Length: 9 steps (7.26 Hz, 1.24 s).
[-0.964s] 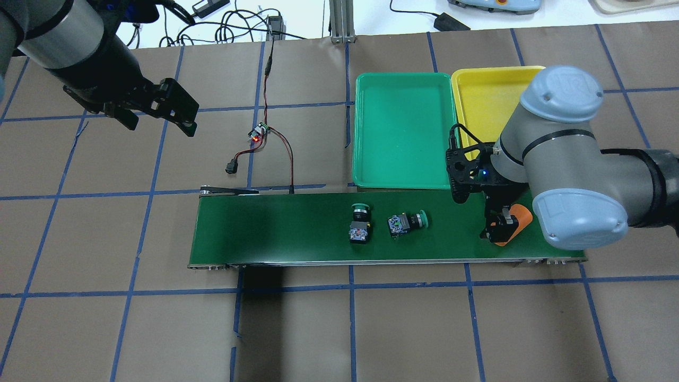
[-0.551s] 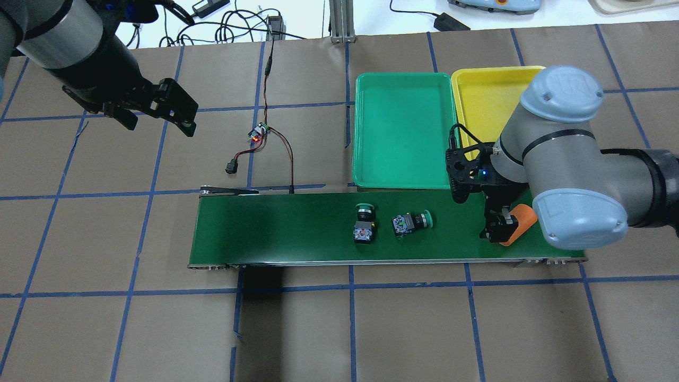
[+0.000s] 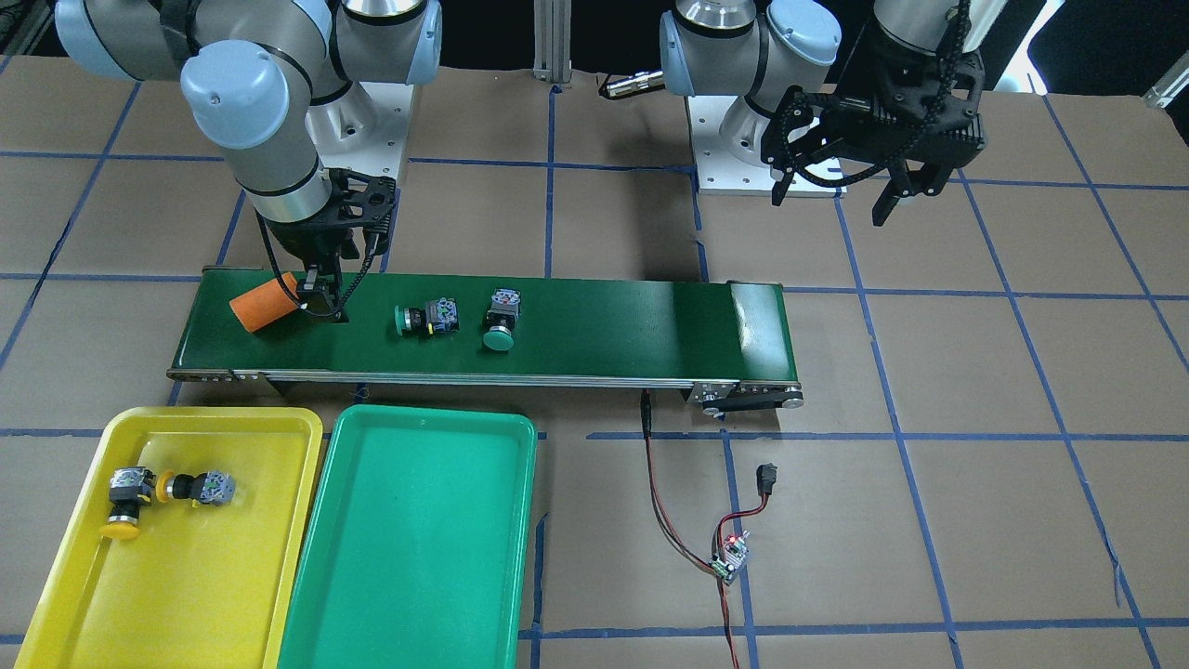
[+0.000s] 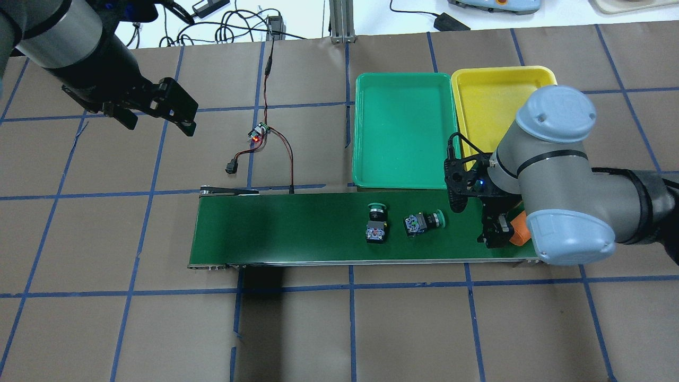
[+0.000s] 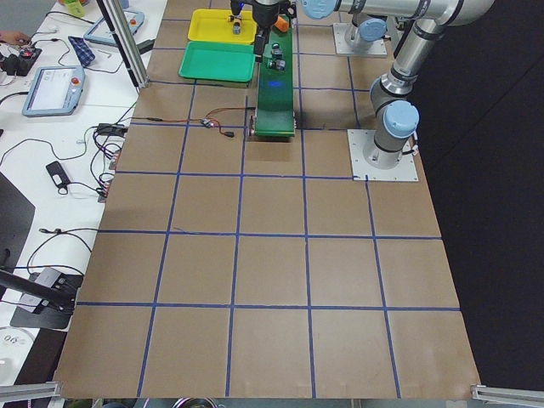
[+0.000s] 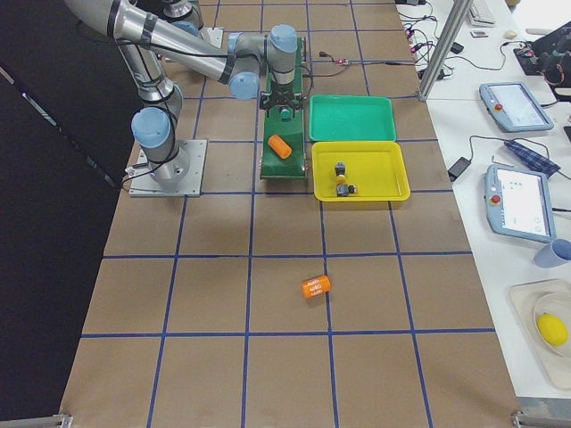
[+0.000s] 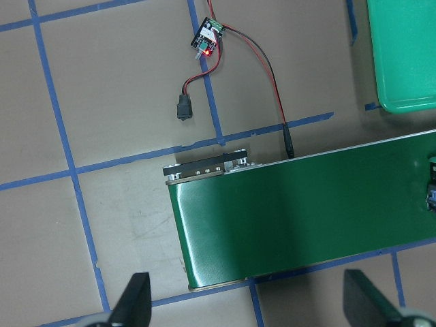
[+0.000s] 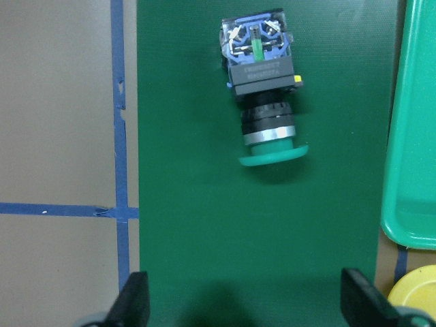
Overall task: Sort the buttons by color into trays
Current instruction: 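Grasp the nearer green button on the belt with the right gripper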
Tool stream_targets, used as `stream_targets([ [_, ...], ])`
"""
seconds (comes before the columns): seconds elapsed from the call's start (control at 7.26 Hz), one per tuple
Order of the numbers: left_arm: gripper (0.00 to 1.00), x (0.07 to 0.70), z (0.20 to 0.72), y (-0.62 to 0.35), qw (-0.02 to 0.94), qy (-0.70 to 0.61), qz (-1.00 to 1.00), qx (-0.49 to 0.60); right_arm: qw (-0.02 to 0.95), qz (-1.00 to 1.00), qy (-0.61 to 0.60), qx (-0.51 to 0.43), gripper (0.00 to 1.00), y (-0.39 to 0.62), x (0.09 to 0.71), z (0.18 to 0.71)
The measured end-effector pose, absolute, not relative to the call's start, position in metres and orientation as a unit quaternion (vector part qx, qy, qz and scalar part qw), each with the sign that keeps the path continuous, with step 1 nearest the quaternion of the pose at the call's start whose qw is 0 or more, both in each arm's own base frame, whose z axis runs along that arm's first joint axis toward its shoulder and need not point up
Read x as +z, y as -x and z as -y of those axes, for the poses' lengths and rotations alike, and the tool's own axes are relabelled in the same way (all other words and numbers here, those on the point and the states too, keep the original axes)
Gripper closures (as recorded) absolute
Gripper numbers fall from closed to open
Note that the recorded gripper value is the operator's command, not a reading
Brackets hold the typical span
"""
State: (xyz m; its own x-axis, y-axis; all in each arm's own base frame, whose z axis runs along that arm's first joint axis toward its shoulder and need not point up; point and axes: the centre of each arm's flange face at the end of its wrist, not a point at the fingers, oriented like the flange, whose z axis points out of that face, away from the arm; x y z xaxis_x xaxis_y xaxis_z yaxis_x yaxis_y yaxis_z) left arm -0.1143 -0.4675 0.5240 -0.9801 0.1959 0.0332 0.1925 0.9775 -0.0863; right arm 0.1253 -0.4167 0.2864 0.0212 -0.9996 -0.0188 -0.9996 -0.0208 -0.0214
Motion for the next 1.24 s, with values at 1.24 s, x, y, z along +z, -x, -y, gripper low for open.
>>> stream_targets([
  [1.24,0.00,0.525,0.466,0.114,0.021,0.098,0.994,0.043,0.012,-0.704,0.710,-0.003,0.00,-0.124,0.261,0.418],
])
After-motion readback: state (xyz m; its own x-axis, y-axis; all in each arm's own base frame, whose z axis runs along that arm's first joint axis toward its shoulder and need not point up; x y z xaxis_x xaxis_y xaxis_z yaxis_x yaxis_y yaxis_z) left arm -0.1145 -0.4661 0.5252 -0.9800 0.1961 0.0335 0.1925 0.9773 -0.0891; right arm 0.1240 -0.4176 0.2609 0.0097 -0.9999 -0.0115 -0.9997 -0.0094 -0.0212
